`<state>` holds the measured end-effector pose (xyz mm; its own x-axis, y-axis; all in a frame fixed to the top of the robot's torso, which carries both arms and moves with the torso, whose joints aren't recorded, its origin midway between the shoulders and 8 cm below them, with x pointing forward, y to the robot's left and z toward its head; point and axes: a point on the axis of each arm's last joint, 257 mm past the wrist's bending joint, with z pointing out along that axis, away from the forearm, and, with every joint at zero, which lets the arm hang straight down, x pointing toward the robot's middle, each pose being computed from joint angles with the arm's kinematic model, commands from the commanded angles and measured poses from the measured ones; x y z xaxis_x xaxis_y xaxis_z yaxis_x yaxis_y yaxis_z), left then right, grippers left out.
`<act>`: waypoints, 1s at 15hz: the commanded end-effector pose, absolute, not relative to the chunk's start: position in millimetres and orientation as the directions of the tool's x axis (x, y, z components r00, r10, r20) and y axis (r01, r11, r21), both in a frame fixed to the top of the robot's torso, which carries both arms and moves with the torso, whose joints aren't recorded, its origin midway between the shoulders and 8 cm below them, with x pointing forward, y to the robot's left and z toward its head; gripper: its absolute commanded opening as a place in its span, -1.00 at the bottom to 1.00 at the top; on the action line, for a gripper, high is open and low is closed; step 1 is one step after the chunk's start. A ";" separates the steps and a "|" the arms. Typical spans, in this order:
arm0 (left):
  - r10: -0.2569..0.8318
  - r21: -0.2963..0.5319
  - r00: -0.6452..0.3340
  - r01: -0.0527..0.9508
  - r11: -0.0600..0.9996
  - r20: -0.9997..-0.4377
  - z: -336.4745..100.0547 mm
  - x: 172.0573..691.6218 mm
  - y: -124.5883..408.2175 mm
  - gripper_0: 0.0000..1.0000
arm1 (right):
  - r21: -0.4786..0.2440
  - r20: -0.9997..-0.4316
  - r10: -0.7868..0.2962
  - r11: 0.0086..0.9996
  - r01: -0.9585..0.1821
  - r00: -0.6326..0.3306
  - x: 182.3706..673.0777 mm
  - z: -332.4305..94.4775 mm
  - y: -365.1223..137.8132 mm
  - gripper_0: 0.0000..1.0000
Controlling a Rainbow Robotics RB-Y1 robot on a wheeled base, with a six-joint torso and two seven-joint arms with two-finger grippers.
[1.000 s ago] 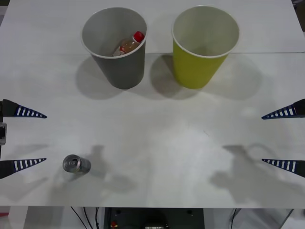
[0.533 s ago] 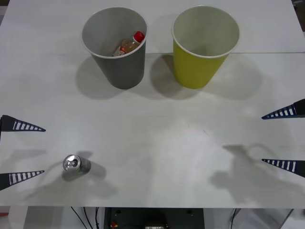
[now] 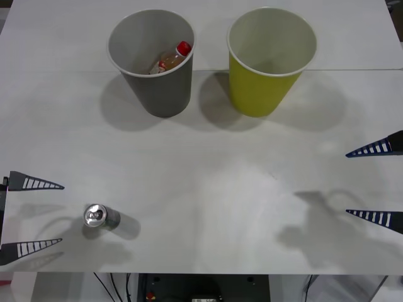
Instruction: Put the can into the green bin and the plastic bottle into the gray bin
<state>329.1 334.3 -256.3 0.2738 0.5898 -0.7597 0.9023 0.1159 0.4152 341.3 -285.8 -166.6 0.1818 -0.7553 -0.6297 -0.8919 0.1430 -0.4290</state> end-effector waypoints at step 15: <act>0.406 0.331 0.208 0.907 0.262 -0.890 -309.9 341.0 294.1 1.00 | -0.429 -0.630 -0.755 0.143 -0.892 0.182 341.3 -166.6 -285.8 1.00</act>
